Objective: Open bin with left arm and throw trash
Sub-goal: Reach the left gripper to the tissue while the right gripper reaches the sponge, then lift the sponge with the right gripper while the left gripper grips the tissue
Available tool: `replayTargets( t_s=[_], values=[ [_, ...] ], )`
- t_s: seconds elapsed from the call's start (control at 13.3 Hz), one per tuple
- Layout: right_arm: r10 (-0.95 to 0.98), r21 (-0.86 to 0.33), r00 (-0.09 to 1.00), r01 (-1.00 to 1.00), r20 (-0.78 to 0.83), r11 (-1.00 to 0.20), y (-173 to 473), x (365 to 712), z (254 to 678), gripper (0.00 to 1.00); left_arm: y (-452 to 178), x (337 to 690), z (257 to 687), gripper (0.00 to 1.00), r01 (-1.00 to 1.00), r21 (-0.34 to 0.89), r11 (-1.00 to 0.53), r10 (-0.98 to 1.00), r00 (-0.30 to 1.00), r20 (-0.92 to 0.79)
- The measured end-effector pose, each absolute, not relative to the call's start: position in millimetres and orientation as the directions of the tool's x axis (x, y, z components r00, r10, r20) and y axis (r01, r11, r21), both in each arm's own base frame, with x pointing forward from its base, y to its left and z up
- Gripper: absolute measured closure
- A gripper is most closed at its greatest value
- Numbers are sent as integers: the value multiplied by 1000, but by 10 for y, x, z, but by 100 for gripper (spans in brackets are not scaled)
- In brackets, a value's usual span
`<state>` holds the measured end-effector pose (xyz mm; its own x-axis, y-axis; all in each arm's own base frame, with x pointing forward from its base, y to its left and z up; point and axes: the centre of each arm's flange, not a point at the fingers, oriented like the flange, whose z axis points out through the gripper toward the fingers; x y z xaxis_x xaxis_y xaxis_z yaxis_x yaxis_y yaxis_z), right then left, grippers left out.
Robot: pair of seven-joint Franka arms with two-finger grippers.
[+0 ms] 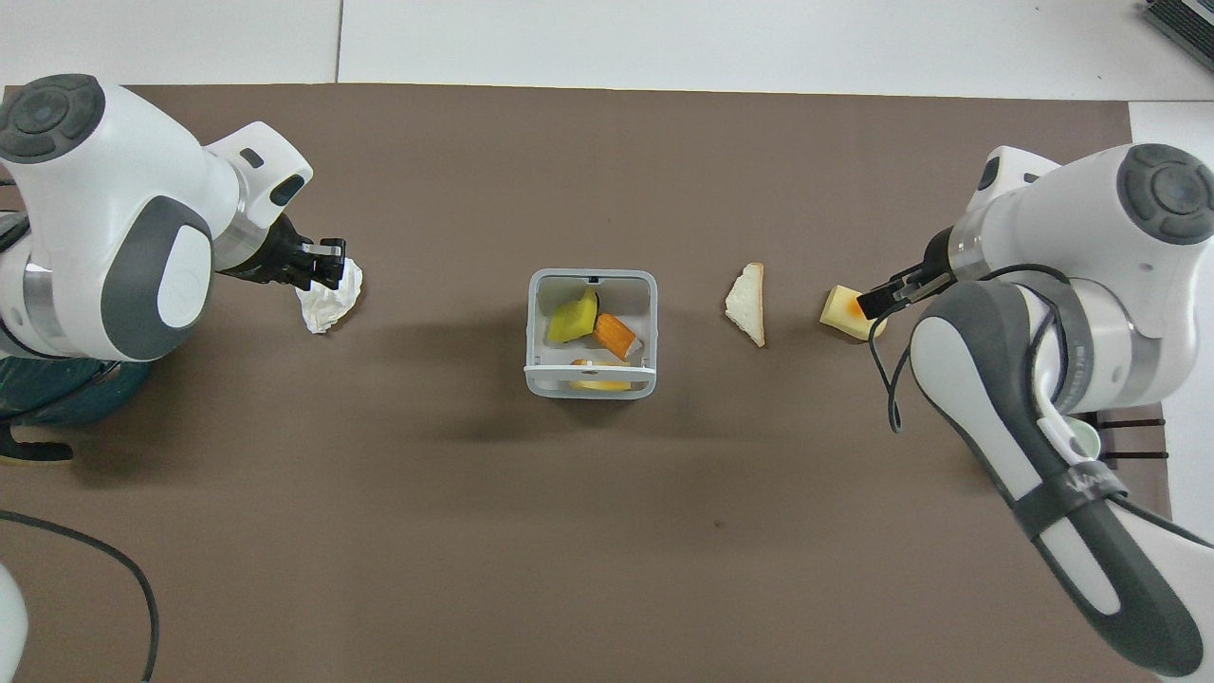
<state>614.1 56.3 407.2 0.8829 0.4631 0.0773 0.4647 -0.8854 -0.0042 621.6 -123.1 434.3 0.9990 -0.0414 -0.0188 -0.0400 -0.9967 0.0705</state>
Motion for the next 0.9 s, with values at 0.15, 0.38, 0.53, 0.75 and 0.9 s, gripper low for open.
replayTargets(
  t_s=[0.15,0.38,0.53,0.75,0.9],
  values=[
    [525,-17,848,527,78,-850,570,6186,3643,0,-1166,6199,4252,46,-50,72,-996,-47,998,36],
    [569,-33,820,572,65,-820,567,6113,3191,0,-891,6172,4054,42,-96,65,-993,-89,990,107],
    [588,-46,808,589,41,-807,563,6019,3031,0,-788,6167,3953,41,-110,59,-992,-101,984,145],
    [615,-38,787,617,49,-786,547,5995,2986,37,-800,6139,3749,41,-115,55,-992,-102,975,197],
    [613,-20,786,616,72,-787,543,6006,2980,62,-828,6172,3560,41,-117,54,-992,-103,970,222]
  ],
)
